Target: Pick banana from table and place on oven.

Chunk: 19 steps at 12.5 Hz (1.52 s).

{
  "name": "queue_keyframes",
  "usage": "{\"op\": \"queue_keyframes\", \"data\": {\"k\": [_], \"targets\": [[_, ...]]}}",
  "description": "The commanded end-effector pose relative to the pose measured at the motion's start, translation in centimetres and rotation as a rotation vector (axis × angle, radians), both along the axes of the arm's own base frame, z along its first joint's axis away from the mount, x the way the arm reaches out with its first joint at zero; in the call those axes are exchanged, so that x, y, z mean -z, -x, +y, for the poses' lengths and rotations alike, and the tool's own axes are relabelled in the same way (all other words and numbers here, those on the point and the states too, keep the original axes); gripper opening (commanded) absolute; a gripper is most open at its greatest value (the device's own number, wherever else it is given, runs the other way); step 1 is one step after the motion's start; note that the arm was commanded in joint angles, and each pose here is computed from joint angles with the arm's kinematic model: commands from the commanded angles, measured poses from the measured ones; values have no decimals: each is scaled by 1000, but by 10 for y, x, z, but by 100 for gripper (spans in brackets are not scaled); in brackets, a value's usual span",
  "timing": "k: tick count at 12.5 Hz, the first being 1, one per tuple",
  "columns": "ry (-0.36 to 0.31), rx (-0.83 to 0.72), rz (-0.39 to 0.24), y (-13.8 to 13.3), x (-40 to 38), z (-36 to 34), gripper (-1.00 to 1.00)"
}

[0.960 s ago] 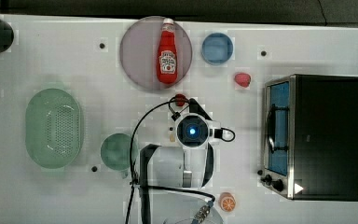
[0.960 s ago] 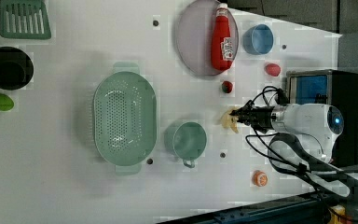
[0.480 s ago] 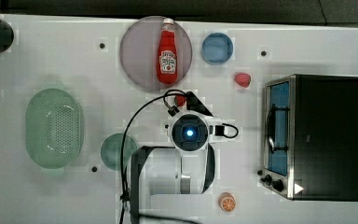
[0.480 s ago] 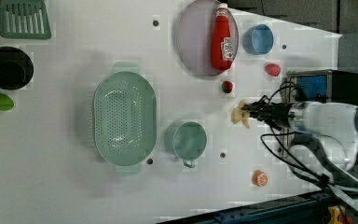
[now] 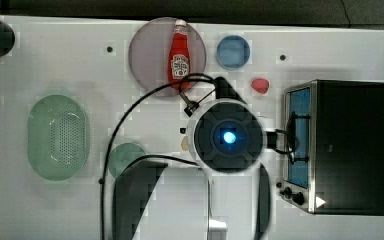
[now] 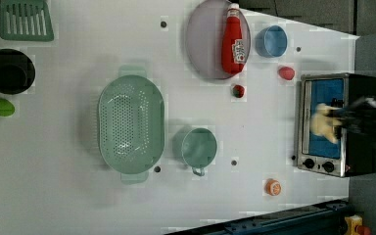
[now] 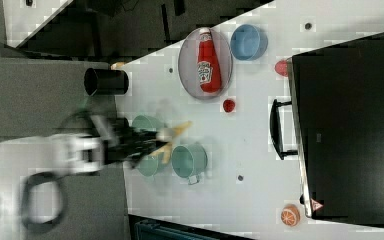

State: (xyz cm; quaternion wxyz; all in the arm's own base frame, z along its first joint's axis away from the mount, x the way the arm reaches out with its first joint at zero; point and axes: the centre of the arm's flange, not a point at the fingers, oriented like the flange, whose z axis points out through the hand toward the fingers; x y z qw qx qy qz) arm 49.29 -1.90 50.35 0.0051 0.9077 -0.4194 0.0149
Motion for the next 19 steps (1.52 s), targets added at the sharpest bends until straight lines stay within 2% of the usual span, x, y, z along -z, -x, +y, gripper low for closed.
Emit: {"op": "queue_keyframes", "data": {"k": [1,4,8,10,13,14,17,18,19], "targets": [[-8,58,45,2,-56,-2,-58],[-16,94,23,-10,-84,-37,-58],[-15,62,46,-23,-57,-138,-58],[-5,20,42,-17,-41,-206,-58],[69,-78,-4,0,-15,-303,-58],[85,-99,10,8,-3,-327,-58],[60,-108,82,19,37,-359,-58],[53,-95,96,20,47,-363,-53],[47,-90,107,20,54,-365,-34]]}}
